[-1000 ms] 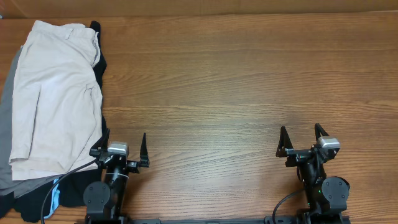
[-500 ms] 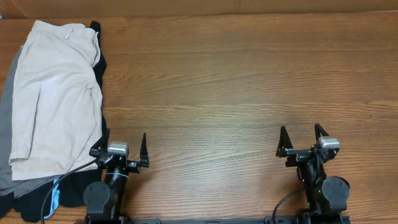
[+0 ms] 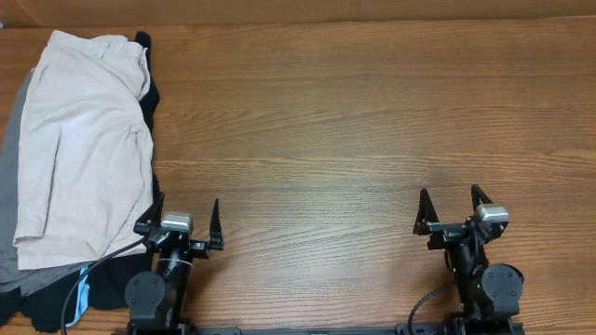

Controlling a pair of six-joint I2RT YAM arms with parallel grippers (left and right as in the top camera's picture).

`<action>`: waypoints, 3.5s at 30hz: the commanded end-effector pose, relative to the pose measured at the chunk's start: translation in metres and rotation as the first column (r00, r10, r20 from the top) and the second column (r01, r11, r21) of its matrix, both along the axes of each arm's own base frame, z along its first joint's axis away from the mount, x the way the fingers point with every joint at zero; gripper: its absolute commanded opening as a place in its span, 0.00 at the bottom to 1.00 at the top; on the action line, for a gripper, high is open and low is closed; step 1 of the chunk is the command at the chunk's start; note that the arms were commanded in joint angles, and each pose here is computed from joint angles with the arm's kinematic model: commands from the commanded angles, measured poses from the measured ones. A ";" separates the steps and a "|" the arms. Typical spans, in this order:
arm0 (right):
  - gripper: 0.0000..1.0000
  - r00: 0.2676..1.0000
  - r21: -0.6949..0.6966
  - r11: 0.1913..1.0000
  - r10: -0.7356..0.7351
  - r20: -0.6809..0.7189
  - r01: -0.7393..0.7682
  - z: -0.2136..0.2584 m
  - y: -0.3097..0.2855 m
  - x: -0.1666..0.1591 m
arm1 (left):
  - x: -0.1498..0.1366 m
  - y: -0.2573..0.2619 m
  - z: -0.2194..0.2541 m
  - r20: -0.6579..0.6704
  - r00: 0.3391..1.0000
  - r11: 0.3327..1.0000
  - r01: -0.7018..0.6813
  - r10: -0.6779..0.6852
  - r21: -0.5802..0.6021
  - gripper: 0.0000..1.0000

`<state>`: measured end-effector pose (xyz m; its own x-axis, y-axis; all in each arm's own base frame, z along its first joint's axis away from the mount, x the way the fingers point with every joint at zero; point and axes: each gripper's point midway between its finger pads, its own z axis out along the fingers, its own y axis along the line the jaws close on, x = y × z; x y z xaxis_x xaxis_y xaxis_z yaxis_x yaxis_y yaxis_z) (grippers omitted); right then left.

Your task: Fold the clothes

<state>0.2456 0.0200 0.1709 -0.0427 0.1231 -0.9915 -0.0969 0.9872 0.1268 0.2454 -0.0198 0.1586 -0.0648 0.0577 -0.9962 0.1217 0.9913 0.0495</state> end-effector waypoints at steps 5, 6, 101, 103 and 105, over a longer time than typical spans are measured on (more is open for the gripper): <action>1.00 1.000 -0.003 1.000 -0.006 0.010 0.006 -0.001 -0.001 0.000 | 0.000 -0.001 0.000 0.005 1.000 1.000 0.002 -0.002 -0.009 1.00; 1.00 1.000 -0.003 1.000 -0.006 0.010 0.006 -0.001 -0.001 0.000 | 0.000 -0.001 0.000 0.005 1.000 1.000 0.002 -0.002 -0.009 1.00; 1.00 0.978 -0.004 0.998 0.065 0.197 -0.065 0.138 0.010 -0.033 | 0.004 -0.032 0.100 0.045 0.981 0.982 0.187 -0.186 -0.018 1.00; 1.00 0.983 -0.005 0.997 0.075 0.165 -0.075 0.145 0.012 -0.033 | 0.014 -0.037 0.114 0.018 0.976 0.976 0.215 -0.215 -0.024 1.00; 1.00 0.987 -0.005 0.995 0.097 0.131 -0.097 0.152 0.016 -0.030 | 0.023 -0.044 0.127 -0.015 0.966 0.966 0.257 -0.257 -0.036 1.00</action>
